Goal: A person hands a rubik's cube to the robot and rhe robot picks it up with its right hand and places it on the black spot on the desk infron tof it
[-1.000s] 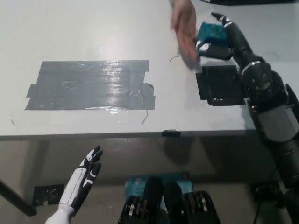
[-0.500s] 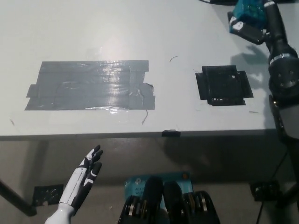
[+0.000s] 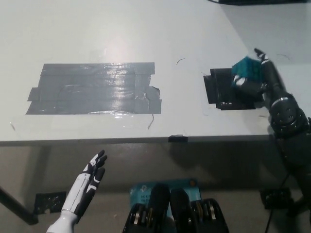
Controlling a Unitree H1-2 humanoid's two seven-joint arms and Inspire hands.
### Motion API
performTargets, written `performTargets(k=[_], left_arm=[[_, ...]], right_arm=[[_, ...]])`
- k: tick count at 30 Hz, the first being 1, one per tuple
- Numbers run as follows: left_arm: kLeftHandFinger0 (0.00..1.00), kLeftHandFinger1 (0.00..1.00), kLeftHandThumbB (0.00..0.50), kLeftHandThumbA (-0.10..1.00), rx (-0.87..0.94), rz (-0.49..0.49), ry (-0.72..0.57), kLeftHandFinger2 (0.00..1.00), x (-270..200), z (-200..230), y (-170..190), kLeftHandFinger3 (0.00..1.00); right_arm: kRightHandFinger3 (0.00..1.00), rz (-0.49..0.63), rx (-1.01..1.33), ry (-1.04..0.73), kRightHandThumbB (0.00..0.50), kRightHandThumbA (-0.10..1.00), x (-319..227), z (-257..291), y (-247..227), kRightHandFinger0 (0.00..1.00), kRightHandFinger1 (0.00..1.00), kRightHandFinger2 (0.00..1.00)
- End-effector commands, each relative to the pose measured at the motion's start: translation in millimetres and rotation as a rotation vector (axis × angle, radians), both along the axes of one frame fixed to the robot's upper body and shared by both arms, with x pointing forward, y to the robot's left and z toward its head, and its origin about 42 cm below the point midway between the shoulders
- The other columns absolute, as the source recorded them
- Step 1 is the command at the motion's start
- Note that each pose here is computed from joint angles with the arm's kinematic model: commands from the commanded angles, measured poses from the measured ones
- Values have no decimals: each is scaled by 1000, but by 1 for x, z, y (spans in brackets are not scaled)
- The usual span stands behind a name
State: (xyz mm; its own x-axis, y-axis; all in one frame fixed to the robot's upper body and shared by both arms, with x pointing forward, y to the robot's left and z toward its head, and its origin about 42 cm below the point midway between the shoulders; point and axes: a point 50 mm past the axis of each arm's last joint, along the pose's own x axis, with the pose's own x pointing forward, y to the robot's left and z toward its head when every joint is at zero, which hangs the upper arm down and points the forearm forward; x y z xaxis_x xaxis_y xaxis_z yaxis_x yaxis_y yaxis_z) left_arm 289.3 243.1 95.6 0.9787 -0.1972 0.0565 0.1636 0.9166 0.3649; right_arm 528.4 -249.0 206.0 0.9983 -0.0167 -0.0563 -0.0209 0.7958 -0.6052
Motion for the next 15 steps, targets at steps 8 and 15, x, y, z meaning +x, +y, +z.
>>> performTargets(k=[8, 15], left_arm=[[1000, 1000, 178, 1000, -3, 4, -39, 1000, 7, 12, 3, 1000], [1000, 1000, 177, 1000, -2, -1, -52, 1000, 9, 13, 4, 1000]], right_arm=[[1000, 51, -92, -181, 472, 867, -1, 76, 2, 1000, 1000, 1000], [1000, 36, -103, -454, 500, 1000, -31, 148, 13, 1000, 1000, 1000]])
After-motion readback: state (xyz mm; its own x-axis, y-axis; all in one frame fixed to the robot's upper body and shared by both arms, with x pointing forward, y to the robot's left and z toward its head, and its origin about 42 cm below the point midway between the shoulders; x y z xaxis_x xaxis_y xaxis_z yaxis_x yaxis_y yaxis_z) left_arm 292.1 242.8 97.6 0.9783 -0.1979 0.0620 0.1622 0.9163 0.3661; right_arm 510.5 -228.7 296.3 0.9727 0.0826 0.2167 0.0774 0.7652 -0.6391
